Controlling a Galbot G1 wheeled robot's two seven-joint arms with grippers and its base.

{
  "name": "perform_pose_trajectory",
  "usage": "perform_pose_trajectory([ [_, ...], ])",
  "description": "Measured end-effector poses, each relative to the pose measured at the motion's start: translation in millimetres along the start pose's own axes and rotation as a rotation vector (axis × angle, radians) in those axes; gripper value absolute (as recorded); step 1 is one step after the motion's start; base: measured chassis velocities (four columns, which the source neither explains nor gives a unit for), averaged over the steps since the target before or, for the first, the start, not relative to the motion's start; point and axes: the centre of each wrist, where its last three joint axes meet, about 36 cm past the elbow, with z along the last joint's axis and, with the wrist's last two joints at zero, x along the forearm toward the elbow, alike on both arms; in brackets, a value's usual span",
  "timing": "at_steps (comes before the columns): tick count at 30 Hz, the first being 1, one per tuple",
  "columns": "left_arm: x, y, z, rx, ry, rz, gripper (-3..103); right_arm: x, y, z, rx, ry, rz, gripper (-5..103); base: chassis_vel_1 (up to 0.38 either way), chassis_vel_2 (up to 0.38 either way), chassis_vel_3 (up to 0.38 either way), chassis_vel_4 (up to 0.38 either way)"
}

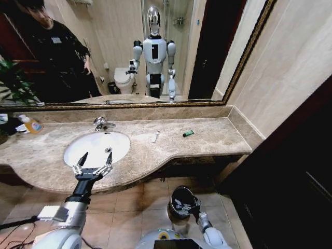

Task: Pick up the trash from the sink and place it in the trash bin.

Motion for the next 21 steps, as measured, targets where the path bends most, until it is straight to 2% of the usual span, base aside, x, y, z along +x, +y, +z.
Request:
perform_pose_trajectory([
  [5,0,0.0,0,0.000,0.000,0.000,100,11,-5,-34,-0.018,-0.087,0.001,100,0.000,0.000,0.000,0.000],
  [7,0,0.0,0,0.000,0.000,0.000,100,15,-10,-61,-0.009,-0.171,0.008,100,0.000,0.000,0.000,0.000],
  [12,0,0.0,0,0.000,0.000,0.000,100,24,-13,-94,0.002,-0.255,0.015,100,0.000,0.000,0.000,0.000],
  [16,0,0.0,0,0.000,0.000,0.000,100,32,-12,-143,0.008,-0.359,0.018,100,0.000,0.000,0.000,0.000],
  [17,0,0.0,0,0.000,0.000,0.000,100,32,-12,-143,0.008,-0.359,0.018,100,0.000,0.000,0.000,0.000],
  [21,0,0.0,0,0.000,0.000,0.000,100,33,-17,-205,0.005,-0.468,0.033,100,0.000,0.000,0.000,0.000],
])
